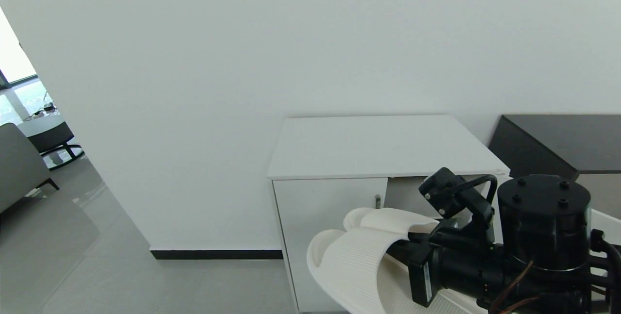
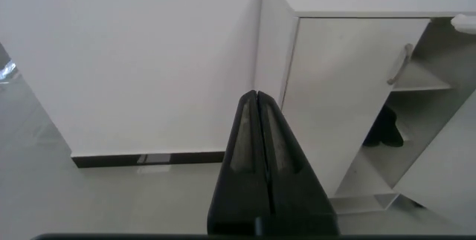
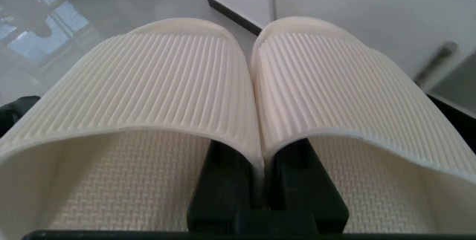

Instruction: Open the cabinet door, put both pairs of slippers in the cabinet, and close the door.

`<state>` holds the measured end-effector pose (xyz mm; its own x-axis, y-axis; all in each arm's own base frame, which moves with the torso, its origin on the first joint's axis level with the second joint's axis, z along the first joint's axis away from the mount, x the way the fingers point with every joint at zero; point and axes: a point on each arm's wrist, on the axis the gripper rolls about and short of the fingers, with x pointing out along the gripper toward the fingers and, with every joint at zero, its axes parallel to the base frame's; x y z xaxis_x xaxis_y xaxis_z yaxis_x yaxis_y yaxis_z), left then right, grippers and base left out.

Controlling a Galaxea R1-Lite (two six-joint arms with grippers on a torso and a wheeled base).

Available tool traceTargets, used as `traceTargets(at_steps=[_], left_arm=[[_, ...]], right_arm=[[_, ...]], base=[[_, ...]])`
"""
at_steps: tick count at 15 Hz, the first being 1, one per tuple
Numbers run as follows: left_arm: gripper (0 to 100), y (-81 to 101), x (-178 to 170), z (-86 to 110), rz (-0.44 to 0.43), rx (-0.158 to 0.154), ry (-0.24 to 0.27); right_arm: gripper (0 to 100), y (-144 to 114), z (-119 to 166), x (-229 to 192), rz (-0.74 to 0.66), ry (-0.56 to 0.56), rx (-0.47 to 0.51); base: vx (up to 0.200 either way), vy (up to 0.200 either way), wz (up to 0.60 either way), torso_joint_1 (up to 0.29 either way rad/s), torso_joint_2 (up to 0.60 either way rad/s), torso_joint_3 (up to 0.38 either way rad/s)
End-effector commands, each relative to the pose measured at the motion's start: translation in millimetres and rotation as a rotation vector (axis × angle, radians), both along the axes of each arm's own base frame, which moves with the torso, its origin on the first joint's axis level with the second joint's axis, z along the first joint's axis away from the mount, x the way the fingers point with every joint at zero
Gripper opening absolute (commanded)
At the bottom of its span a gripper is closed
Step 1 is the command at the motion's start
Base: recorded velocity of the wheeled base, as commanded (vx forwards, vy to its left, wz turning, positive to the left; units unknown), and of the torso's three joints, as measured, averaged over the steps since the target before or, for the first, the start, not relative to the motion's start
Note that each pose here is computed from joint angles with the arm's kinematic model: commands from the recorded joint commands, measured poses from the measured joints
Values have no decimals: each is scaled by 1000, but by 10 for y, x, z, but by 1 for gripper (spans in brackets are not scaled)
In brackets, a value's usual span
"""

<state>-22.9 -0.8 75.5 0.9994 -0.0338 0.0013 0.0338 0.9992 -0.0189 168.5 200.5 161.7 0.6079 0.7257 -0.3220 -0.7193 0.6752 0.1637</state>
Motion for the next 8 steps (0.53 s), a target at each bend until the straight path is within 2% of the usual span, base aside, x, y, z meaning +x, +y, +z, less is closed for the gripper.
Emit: traceTargets(at_steps=[1,8], left_arm=[[0,0,1,0,0,-1,1],[0,0,1,0,0,-1,1]], right_arm=[[0,7,-17,2,1,4,-5],[0,-8,-43,32,-13,10,-12]], base=[[0,-200,0,2,7,2],[0,-200,0,4,1,4]])
